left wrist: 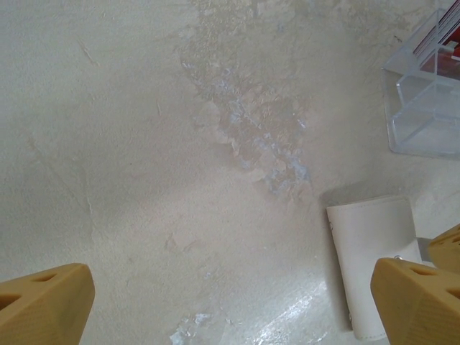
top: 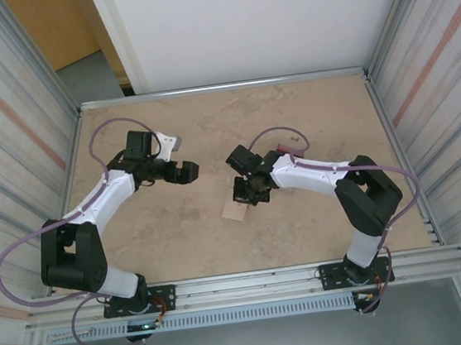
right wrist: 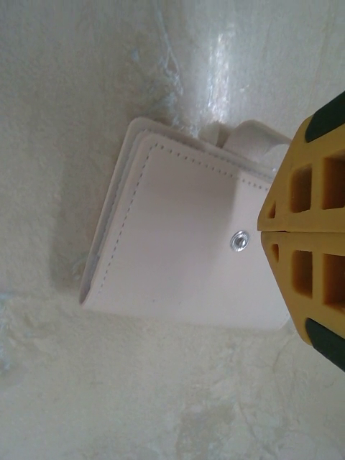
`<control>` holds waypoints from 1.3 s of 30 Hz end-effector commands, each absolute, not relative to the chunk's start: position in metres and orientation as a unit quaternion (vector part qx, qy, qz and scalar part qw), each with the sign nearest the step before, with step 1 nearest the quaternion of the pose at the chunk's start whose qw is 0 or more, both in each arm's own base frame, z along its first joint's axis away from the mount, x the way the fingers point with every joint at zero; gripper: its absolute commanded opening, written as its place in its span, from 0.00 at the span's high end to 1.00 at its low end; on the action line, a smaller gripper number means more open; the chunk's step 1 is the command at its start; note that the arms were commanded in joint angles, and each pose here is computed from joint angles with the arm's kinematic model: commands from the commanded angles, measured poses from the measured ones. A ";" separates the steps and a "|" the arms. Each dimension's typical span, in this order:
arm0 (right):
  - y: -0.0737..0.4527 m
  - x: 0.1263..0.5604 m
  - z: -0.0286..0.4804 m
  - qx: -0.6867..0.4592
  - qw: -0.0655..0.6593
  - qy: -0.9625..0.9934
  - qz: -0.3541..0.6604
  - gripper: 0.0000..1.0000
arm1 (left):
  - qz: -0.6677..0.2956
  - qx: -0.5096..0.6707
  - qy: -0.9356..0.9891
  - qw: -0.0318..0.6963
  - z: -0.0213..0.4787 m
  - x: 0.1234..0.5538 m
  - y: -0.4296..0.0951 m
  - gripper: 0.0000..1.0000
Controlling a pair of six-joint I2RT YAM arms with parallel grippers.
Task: Put the credit cards into the card holder
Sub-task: Open the card holder at the center of the table.
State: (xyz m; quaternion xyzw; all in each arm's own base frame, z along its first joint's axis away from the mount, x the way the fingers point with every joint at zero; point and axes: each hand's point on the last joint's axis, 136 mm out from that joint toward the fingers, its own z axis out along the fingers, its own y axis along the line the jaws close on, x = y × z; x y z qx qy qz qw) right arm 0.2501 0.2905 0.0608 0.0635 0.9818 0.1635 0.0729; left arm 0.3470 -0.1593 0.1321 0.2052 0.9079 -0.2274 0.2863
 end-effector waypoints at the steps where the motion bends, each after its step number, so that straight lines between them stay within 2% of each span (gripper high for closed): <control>1: 0.274 0.244 0.064 0.064 0.078 0.984 0.146 1.00 | -0.218 0.227 0.901 0.298 0.146 0.346 -0.160 0.01; 8: 0.260 0.236 0.056 0.073 0.072 0.986 0.133 1.00 | -0.200 0.269 0.894 0.297 0.147 0.340 -0.166 0.01; 11: 0.255 0.233 0.051 0.077 0.070 0.986 0.130 1.00 | -0.171 0.330 0.880 0.297 0.144 0.332 -0.176 0.02; 14: 0.251 0.232 0.046 0.082 0.067 0.986 0.126 1.00 | -0.139 0.392 0.861 0.293 0.146 0.323 -0.186 0.08; 18: 0.248 0.232 0.036 0.086 0.062 0.985 0.135 1.00 | -0.055 0.480 0.814 0.321 0.153 0.320 -0.193 0.11; 26: 0.247 0.233 0.025 0.089 0.058 0.984 0.141 1.00 | -0.077 0.685 0.637 0.345 0.161 0.257 -0.221 0.16; 31: 0.249 0.232 0.014 0.097 0.057 0.982 0.151 1.00 | -0.064 0.794 0.495 0.346 0.132 0.202 -0.241 0.27; 36: 0.246 0.228 0.008 0.095 0.051 0.983 0.146 1.00 | -0.036 0.822 0.453 0.343 0.101 0.192 -0.257 0.37; 39: 0.243 0.225 0.007 0.093 0.051 0.984 0.143 1.00 | -0.019 0.821 0.451 0.351 0.089 0.199 -0.267 0.35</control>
